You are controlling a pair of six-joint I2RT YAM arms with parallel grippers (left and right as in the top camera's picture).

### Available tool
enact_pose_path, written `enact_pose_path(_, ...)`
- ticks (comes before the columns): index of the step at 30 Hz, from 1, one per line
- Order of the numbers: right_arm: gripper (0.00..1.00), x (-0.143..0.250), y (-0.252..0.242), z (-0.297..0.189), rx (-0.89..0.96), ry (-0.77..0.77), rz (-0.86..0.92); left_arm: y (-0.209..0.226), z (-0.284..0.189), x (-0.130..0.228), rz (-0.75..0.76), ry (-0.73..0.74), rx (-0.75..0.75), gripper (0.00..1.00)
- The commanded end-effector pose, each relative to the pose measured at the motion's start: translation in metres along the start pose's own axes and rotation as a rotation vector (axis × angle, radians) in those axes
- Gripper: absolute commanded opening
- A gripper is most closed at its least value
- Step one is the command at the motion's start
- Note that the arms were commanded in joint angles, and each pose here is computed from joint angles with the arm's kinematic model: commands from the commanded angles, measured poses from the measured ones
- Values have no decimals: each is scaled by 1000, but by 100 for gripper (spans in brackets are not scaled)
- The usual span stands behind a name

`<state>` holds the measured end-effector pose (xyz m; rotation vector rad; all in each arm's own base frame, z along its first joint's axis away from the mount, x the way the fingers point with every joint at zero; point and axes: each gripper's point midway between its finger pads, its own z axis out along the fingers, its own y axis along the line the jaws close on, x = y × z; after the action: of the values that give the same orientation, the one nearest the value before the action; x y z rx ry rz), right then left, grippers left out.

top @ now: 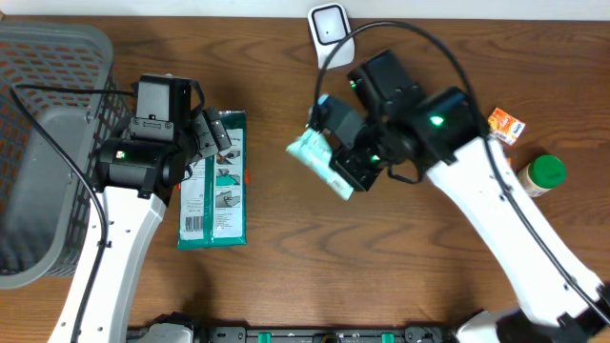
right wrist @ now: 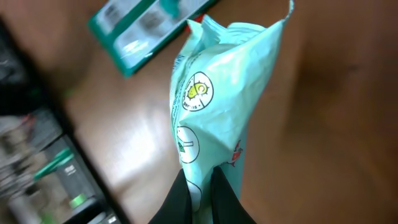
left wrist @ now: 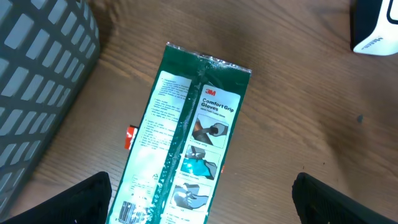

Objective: Scan the item barcode
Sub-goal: 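Carry the wipes pack up to the white scanner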

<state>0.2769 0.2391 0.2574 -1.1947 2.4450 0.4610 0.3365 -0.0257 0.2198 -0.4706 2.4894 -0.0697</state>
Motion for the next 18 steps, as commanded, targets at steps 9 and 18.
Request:
enact_pose_path(9, 1, -33, -47, -59, 314, -175, 89, 1, -4, -6, 9, -20, -6, 93)
enact_pose_path(18, 1, -98, -99, -126, 576, -464, 162, 1, -4, -6, 9, -20, -6, 93)
